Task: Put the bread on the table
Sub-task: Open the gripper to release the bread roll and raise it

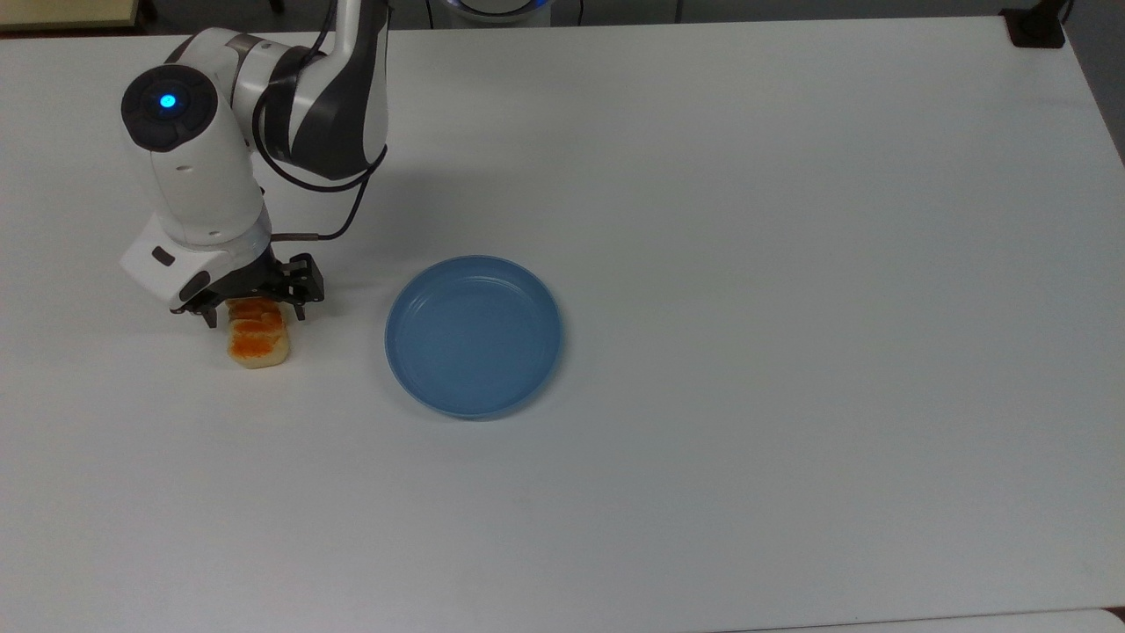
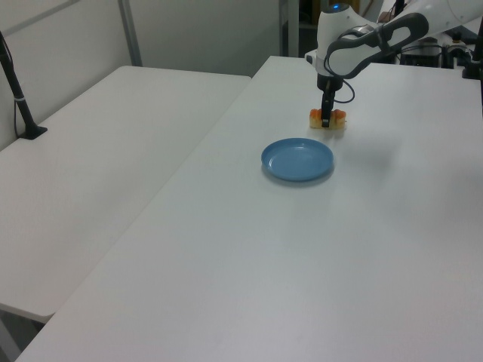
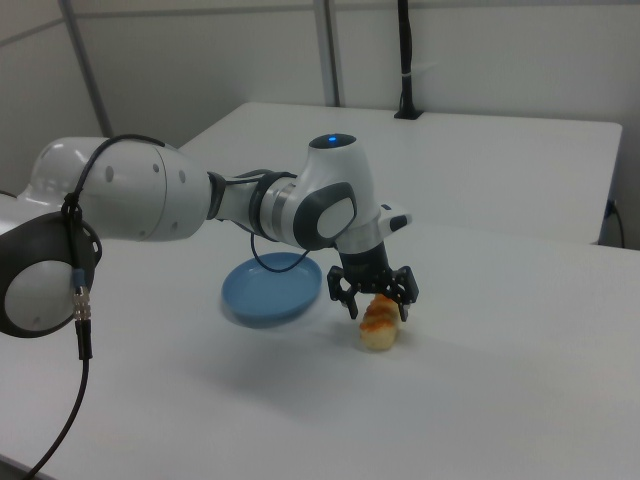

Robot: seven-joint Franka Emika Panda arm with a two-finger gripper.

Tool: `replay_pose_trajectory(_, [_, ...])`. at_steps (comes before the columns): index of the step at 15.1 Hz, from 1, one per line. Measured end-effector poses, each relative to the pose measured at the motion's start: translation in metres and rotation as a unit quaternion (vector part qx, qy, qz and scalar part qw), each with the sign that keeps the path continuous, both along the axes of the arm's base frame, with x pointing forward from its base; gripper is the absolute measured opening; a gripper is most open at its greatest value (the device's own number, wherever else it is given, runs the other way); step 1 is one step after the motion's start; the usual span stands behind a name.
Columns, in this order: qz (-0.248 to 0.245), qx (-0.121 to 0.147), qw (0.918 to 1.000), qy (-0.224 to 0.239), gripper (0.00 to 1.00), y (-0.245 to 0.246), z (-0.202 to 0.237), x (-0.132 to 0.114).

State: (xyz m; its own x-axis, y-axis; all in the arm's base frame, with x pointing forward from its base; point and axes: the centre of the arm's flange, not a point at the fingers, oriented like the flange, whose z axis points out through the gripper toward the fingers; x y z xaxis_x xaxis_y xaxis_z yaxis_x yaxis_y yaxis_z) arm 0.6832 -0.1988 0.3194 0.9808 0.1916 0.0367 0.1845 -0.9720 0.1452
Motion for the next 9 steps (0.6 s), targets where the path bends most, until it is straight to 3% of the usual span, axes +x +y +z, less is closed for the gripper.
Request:
replay_pose_trajectory(5, [-0.038,0.003,0.9987,-0.034,1.00,0.042,0.043,0.013])
replay_pose_trajectory(9, [-0.063,0.013,0.9976,-0.024,1.00,0.112,0.112,0.002])
